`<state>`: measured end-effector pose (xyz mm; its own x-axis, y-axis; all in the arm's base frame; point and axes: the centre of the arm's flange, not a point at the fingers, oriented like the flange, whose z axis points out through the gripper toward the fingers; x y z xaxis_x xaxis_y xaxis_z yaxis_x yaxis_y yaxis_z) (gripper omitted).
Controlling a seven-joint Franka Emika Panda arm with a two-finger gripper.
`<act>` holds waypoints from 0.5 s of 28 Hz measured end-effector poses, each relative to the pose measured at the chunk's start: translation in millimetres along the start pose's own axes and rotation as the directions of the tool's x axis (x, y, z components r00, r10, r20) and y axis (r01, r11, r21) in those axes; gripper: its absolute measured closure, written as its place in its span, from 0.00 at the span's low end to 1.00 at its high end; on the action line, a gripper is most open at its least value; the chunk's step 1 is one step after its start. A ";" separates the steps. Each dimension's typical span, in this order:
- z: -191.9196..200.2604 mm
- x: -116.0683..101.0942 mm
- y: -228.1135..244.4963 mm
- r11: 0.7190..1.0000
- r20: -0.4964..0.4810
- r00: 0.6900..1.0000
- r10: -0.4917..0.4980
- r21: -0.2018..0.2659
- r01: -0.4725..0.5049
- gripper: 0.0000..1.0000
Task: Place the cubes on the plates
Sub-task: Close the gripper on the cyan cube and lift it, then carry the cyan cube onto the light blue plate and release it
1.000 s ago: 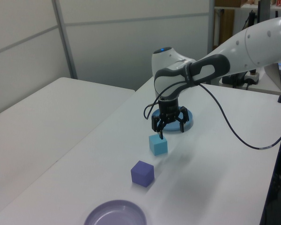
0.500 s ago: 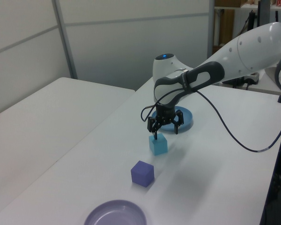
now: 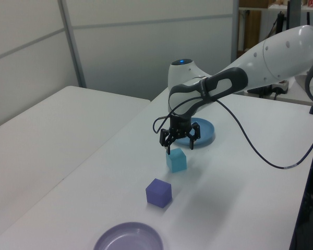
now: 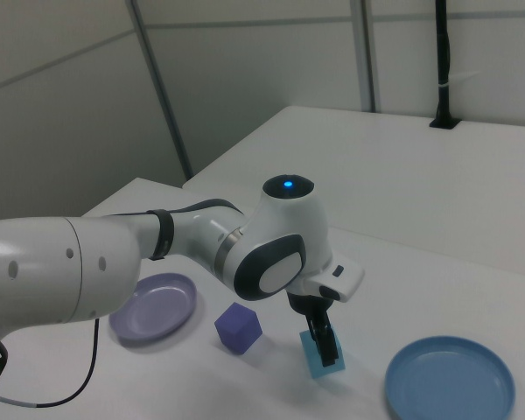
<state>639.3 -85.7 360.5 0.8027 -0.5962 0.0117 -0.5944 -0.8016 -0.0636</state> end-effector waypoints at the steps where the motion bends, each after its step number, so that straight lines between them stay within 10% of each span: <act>1: 0.4 -0.9 -1.7 1.000 0.001 1.000 -0.003 0.000 0.003 0.00; 14: 36.0 -6.8 -23.4 0.999 0.014 0.999 -0.037 -0.003 0.037 0.07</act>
<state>649.4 -61.3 325.9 0.8246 -0.5657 0.0000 -0.5646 -0.8231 -0.0604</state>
